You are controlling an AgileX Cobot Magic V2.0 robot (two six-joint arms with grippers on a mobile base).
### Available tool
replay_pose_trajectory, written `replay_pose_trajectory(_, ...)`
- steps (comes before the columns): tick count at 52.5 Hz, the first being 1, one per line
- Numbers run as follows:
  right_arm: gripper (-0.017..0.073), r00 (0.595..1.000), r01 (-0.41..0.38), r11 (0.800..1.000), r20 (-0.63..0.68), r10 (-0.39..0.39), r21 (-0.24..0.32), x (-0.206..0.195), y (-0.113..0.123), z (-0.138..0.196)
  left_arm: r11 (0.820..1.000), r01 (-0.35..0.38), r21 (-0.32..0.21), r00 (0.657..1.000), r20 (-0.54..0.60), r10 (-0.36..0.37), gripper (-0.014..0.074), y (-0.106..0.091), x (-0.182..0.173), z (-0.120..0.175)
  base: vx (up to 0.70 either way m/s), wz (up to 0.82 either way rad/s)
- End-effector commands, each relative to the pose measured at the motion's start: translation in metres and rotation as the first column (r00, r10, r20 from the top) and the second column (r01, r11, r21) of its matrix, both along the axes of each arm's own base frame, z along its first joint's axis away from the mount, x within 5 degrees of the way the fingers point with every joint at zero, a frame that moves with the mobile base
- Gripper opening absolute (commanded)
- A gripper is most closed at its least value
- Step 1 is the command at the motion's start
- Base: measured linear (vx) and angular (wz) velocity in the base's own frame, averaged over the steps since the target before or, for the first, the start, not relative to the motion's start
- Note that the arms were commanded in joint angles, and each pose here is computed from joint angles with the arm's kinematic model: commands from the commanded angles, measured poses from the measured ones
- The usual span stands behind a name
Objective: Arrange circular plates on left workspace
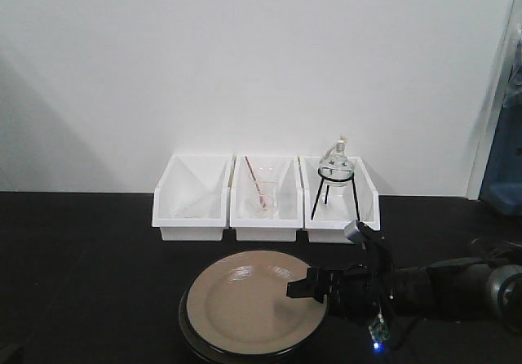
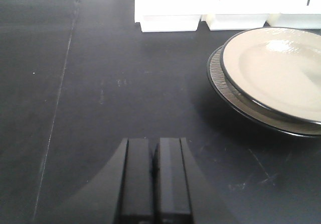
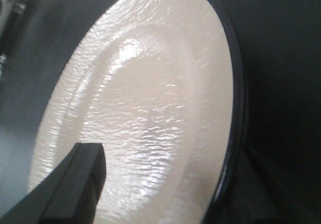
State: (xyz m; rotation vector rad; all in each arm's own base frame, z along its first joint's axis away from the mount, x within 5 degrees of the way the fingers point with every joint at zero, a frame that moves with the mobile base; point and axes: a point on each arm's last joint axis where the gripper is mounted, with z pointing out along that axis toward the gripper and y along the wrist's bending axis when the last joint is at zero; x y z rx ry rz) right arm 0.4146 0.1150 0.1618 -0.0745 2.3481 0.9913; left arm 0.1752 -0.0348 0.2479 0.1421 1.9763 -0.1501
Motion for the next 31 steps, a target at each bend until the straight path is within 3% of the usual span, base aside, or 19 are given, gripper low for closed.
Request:
replay_pose_trajectory(1,0.051,0.996,-0.003,0.999,0.093,0.0,0.034,-0.001,-0.001,0.042,0.999,-0.028,-0.027,0.994,0.103,0.031,-0.0007,0.001,0.003,0.017,0.0,0.0)
replay_pose_trajectory(10,0.051,0.996,-0.04,0.999,0.081,0.041,-0.014,-0.004,-0.002,0.039,0.999,-0.028,-0.027,0.994,0.101,0.03,-0.0007,0.001,0.003,0.017,0.0,0.0)
replay_pose_trajectory(19,0.051,0.994,-0.027,0.989,0.098,0.041,-0.146,-0.004,-0.009,0.04,0.999,-0.024,-0.026,0.995,0.093,0.026,-0.0007,0.001,0.003,0.016,0.0,0.0)
replay_pose_trajectory(31,0.0491,0.978,0.0,0.955,0.2,0.062,-0.297,-0.012,-0.02,0.072,0.999,-0.024,-0.026,0.995,0.094,0.026,-0.0007,0.001,0.003,0.016,0.0,0.0)
